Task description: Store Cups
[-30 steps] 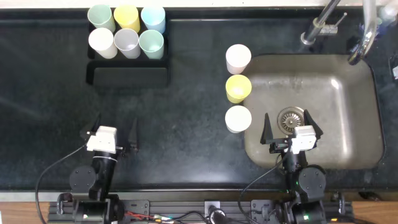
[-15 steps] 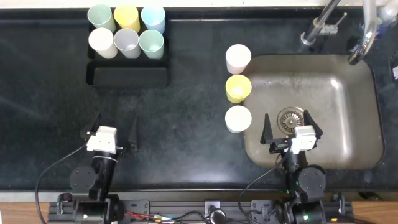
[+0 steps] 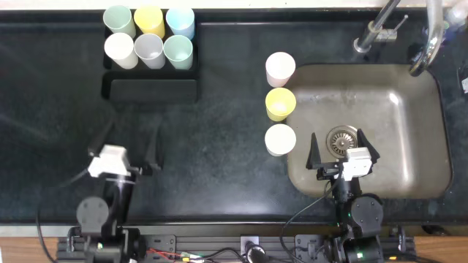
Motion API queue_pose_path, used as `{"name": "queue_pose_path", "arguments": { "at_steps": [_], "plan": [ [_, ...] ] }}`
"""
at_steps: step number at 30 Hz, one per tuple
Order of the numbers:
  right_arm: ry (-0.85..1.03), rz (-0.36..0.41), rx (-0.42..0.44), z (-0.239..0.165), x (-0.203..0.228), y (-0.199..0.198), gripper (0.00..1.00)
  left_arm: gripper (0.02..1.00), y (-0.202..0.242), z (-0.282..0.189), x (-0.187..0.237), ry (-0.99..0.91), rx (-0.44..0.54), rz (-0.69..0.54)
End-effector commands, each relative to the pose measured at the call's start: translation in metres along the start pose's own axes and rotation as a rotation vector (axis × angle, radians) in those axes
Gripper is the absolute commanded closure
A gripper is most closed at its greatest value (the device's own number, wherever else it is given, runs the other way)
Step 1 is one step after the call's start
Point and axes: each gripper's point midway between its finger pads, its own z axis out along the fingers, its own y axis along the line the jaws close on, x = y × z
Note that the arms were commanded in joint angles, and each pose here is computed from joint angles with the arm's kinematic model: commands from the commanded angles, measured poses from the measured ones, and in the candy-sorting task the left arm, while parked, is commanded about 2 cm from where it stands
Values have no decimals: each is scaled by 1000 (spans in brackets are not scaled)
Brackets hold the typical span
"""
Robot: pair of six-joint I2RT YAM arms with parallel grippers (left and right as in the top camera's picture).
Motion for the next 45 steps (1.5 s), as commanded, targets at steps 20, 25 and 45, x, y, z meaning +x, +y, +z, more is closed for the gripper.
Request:
{"name": "queue_pose_path", "arguments": {
  "at_steps": [20, 25, 45],
  "plan": [
    [1, 0, 16, 0, 4, -3, 1, 18, -218, 224, 33, 1033, 45, -171],
    [1, 0, 16, 0, 4, -3, 3, 18, -238, 224, 91, 1150, 78, -210],
    [1, 0, 16, 0, 4, -3, 3, 985, -241, 255, 116, 1072, 20, -228]
  ]
}}
